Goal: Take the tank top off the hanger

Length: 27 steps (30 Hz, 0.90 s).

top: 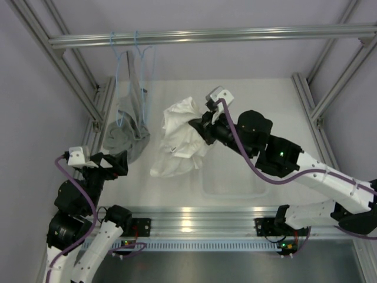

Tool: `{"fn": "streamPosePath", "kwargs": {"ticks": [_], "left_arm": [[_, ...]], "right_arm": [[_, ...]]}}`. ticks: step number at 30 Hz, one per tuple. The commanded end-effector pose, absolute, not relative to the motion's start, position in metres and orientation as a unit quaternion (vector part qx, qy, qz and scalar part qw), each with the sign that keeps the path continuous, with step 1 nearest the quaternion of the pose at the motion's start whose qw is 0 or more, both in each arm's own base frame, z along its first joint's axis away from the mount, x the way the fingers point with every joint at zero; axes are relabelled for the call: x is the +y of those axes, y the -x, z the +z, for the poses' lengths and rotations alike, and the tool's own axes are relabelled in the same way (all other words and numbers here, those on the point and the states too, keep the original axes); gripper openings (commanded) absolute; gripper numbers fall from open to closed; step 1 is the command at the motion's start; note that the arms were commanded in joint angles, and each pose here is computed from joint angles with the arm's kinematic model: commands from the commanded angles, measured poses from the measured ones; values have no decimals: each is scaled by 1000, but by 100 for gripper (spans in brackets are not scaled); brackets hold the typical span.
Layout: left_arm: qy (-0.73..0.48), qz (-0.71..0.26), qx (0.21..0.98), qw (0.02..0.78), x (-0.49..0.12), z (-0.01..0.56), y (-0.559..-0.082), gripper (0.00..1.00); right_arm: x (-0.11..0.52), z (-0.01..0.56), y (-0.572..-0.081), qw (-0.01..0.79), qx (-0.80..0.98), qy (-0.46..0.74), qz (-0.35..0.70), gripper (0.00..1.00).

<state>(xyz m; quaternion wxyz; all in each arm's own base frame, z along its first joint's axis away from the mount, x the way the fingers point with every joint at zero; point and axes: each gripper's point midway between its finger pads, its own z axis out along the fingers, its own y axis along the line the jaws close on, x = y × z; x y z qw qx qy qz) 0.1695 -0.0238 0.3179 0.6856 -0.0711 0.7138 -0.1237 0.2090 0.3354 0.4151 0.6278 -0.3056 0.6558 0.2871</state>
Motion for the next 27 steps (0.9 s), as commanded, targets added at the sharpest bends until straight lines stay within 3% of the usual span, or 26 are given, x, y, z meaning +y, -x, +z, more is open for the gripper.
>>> {"fn": "streamPosePath", "kwargs": {"ticks": [1,10,19,27], "left_arm": [[80,-131,696,702,-23,328,-171,99],[78,-134,694,703,-24,329,-170,99],[72,-143,702,694,-31,329,-176,99],[60,-147,713,683,-41,323,-188,99]], "right_arm": [[293,463,-220,686,639,243,250,0],[224,432,-234,693,686,173,139,0],[199,310,-254,596,778,155,123,0],[175,261,-262,560,813,132,95,0]]}}
